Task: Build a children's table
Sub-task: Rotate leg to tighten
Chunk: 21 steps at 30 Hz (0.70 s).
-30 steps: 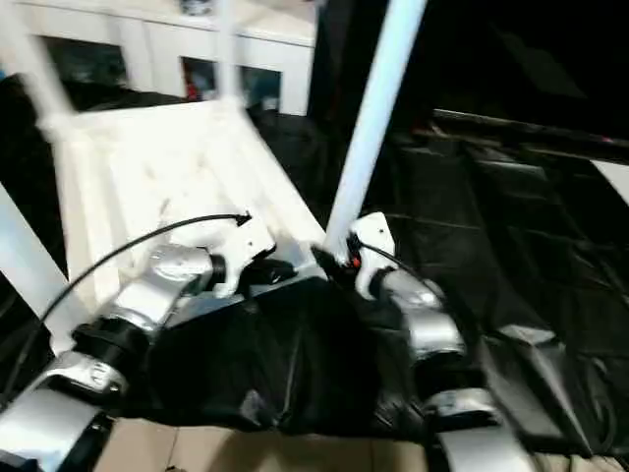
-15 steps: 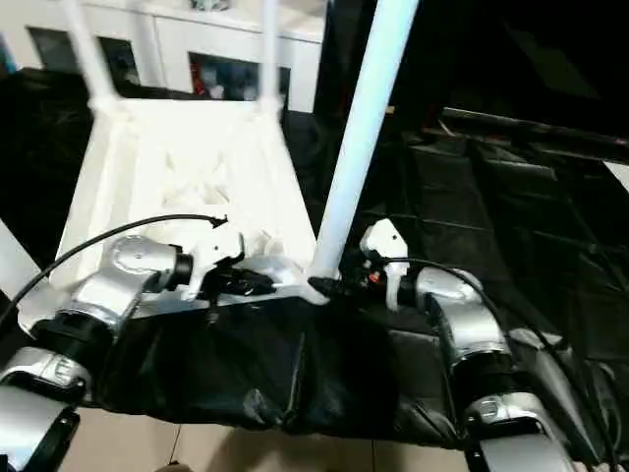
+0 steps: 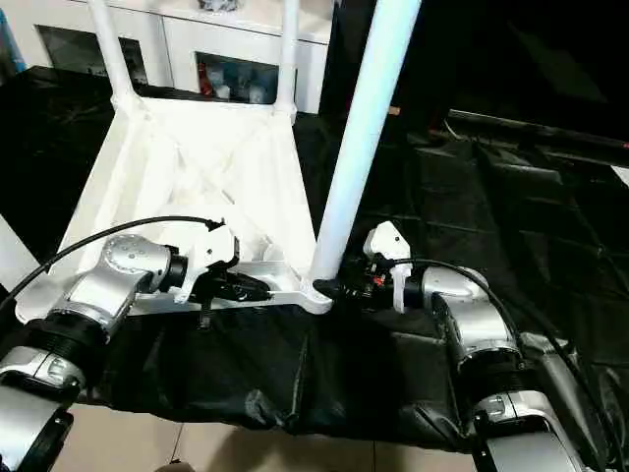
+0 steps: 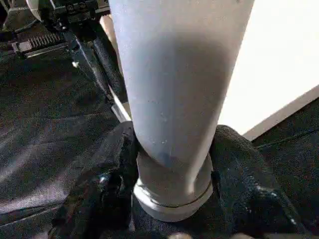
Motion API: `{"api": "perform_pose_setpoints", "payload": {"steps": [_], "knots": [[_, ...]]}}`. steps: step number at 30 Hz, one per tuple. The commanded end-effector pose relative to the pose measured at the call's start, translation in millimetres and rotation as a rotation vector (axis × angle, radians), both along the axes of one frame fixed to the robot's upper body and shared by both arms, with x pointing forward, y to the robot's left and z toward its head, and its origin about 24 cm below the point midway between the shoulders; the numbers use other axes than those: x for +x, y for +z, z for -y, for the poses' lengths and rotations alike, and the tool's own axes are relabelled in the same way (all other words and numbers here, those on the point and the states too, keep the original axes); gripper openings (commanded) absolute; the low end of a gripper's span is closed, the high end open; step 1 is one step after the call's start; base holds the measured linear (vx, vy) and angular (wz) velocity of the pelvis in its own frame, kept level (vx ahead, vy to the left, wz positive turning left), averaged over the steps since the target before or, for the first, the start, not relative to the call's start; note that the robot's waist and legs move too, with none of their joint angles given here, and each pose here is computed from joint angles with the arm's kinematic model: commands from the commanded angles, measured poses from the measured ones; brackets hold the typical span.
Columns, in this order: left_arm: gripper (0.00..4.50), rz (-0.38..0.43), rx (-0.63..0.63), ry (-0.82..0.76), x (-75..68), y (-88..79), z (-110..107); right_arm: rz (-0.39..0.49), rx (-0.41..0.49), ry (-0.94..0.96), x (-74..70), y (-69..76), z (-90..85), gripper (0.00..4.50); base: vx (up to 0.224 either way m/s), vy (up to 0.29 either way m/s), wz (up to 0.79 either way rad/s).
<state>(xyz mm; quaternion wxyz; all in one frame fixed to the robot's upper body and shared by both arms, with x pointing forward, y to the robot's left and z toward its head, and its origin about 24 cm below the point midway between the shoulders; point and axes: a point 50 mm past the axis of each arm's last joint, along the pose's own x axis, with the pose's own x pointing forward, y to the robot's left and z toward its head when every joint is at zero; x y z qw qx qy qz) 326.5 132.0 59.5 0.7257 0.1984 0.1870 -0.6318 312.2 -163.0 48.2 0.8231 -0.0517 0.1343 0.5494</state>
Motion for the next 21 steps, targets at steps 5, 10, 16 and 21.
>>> {"api": "perform_pose_setpoints", "payload": {"steps": [5, 10, 16, 21], "knots": [[0.00, -0.026, 0.010, -0.037, -4.2, -6.9, 11, -0.046, -0.009, 0.057, -10.8, -10.4, -10.0, 1.88, 0.000, 0.000, 0.00], [0.00, -0.033, 0.012, -0.044, -5.9, -8.9, 11, -0.047, -0.012, 0.043, -13.0, -13.4, -11.0, 1.88, 0.000, 0.000, 0.00], [0.00, -0.031, 0.015, -0.037, -5.1, -8.3, 11, -0.043, 0.010, 0.011, -8.8, -9.9, -11.9, 1.88, 0.000, 0.000, 0.00], [0.00, -0.016, 0.039, 0.066, 0.0, -11.3, 17, -0.020, 0.029, -0.136, -2.1, -13.0, -17.3, 1.87, 0.000, 0.000, 0.00]]}}
